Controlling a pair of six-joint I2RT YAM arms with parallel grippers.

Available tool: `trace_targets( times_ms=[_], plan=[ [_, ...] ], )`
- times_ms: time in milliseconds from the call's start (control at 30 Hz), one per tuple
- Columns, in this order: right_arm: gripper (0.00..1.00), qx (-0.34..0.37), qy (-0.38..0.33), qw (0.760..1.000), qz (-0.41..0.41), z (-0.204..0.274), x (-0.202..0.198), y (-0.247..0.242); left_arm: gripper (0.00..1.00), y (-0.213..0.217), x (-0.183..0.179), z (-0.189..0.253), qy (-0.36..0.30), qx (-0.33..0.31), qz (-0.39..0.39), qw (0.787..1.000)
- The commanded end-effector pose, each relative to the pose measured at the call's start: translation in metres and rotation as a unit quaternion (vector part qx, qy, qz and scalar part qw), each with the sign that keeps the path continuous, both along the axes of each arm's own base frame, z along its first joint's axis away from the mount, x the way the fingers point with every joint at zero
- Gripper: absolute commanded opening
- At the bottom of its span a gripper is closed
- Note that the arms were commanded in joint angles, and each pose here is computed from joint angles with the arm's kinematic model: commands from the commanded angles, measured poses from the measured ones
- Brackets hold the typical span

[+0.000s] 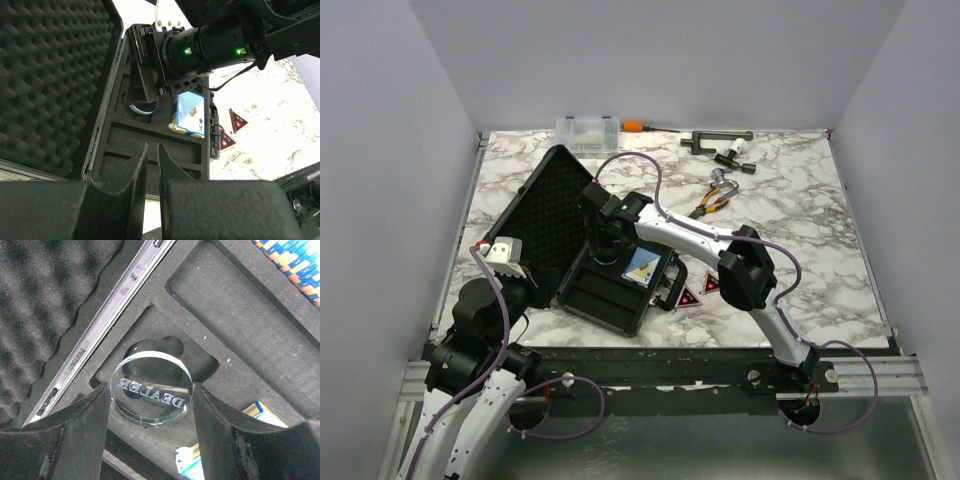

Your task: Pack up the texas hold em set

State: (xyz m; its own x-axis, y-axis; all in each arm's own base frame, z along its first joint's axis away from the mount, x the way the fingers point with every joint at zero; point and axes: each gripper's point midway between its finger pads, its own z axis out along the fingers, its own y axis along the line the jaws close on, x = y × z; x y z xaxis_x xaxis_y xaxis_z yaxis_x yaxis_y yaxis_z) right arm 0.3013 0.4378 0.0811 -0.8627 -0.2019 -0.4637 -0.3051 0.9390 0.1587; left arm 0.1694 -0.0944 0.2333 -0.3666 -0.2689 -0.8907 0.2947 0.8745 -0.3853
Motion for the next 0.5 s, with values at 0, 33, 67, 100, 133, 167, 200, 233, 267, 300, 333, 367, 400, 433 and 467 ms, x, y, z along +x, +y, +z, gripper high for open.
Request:
trace_targets(
  times_ms=[0,33,67,100,133,167,200,233,267,300,333,367,400,433,467],
  plan=[
    [0.32,-0.035,0.0,0.999,-0.005,-0.022,0.001,-0.007,0.12,0.0,0.001,-0.002,0.0,0.002,0.001,1.0],
    [0.33,-0.037,0.0,0.999,-0.005,-0.025,0.001,-0.008,0.12,0.0,0.002,-0.002,0.0,0.002,0.002,1.0],
    [0.34,-0.036,-0.001,0.999,-0.004,-0.027,0.001,-0.006,0.12,0.0,0.002,-0.002,0.0,0.003,0.002,1.0],
    [0.34,-0.037,-0.003,0.999,-0.005,-0.03,0.003,-0.006,0.12,0.001,0.002,-0.002,0.0,0.003,0.003,1.0],
    [0.34,-0.038,-0.01,0.999,-0.008,-0.03,0.006,-0.006,0.12,0.001,0.002,-0.003,0.003,0.003,0.004,1.0],
    [0.34,-0.039,-0.016,0.999,-0.011,-0.03,0.009,-0.006,0.13,0.0,0.003,-0.003,0.003,0.003,0.003,1.0],
    [0.34,-0.04,-0.022,0.999,-0.013,-0.029,0.012,-0.005,0.13,0.0,0.002,-0.003,0.003,0.003,0.003,1.0],
    [0.34,-0.039,-0.026,0.999,-0.014,-0.028,0.015,-0.003,0.13,0.0,0.003,-0.003,0.003,0.003,0.003,1.0],
    [0.34,-0.036,-0.029,0.999,-0.015,-0.027,0.016,-0.001,0.13,0.001,0.003,-0.003,0.003,0.004,0.004,1.0],
    [0.34,-0.031,-0.029,0.999,-0.012,-0.027,0.017,0.002,0.13,0.001,0.003,-0.003,0.003,0.004,0.005,1.0],
    [0.34,-0.028,-0.027,0.999,-0.011,-0.027,0.017,0.005,0.13,0.001,0.002,-0.003,0.002,0.003,0.005,1.0],
    [0.34,-0.025,-0.026,0.999,-0.01,-0.028,0.017,0.006,0.13,0.001,0.002,-0.003,0.002,0.003,0.006,1.0],
    [0.34,-0.024,-0.025,0.999,-0.01,-0.029,0.017,0.007,0.13,0.002,0.002,-0.002,0.001,0.003,0.007,1.0],
    [0.34,-0.024,-0.023,0.999,-0.009,-0.031,0.016,0.007,0.13,0.002,0.003,-0.003,0.002,0.003,0.008,1.0],
    [0.34,-0.026,-0.022,0.999,-0.01,-0.034,0.015,0.007,0.13,0.002,0.003,-0.003,0.001,0.003,0.009,1.0]
  ],
)
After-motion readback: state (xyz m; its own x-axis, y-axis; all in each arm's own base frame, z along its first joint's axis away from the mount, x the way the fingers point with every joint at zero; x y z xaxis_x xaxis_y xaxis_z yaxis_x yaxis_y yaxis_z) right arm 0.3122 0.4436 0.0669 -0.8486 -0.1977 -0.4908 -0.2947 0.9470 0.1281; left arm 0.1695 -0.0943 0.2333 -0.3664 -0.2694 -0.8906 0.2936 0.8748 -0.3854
